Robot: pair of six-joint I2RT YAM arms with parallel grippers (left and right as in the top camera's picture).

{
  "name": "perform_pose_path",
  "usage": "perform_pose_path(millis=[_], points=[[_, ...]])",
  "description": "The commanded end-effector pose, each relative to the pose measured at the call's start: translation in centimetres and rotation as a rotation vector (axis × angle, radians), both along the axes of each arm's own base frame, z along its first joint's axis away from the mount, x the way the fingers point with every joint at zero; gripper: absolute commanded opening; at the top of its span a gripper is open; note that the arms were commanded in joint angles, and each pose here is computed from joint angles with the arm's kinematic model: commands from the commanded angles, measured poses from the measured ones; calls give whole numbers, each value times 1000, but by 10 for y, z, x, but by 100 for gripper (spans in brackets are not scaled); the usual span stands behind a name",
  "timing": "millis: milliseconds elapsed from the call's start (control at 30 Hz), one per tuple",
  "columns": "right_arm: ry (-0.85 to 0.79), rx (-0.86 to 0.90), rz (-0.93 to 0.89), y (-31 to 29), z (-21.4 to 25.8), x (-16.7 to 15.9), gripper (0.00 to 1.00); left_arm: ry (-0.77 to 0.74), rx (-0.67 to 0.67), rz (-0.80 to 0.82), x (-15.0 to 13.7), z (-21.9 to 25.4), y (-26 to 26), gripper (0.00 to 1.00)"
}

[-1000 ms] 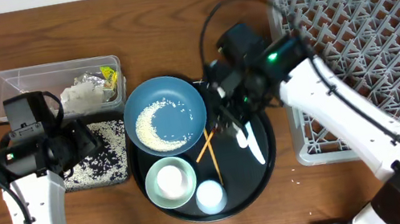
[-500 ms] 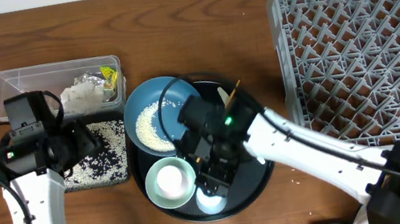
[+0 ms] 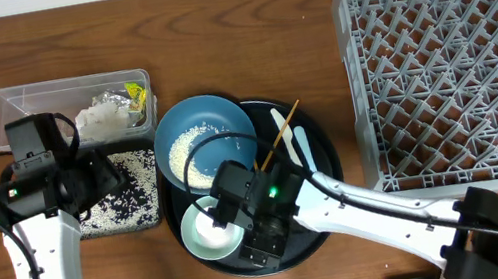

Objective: Sort waste into correct bins and load items into the dishwasher rack
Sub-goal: 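Lift the pale blue cup off the tray with the right gripper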

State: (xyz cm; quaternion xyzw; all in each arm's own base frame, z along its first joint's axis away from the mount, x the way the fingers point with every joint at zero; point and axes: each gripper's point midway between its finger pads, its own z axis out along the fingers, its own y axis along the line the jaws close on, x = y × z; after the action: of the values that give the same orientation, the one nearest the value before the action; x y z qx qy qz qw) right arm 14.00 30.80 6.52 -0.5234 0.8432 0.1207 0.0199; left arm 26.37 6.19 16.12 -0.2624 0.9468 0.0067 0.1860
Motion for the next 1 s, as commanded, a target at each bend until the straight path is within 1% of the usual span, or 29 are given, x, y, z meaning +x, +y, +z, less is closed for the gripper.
perform_pose_path(millis=[0, 300, 367, 533, 700, 767, 833, 967], points=[[-50, -42, -32, -5, -9, 5, 84, 3, 9, 12, 0, 1, 3, 71], [-62, -11, -51, 1, -18, 6, 82, 3, 9, 12, 0, 1, 3, 71], [-60, -14, -51, 0, -18, 5, 77, 3, 9, 12, 0, 1, 3, 71], [-59, -16, -51, -1, -18, 5, 60, 3, 9, 12, 0, 1, 3, 71], [-55, -26, -54, -3, -18, 4, 50, 3, 9, 12, 0, 1, 3, 71], [-53, -35, -56, -4, -13, 5, 44, 3, 9, 12, 0, 1, 3, 71], [-55, -33, -62, -4, -6, 7, 41, 3, 9, 12, 0, 1, 3, 71], [-100, -3, -96, -2, 19, 25, 41, 3, 9, 12, 0, 1, 3, 71]])
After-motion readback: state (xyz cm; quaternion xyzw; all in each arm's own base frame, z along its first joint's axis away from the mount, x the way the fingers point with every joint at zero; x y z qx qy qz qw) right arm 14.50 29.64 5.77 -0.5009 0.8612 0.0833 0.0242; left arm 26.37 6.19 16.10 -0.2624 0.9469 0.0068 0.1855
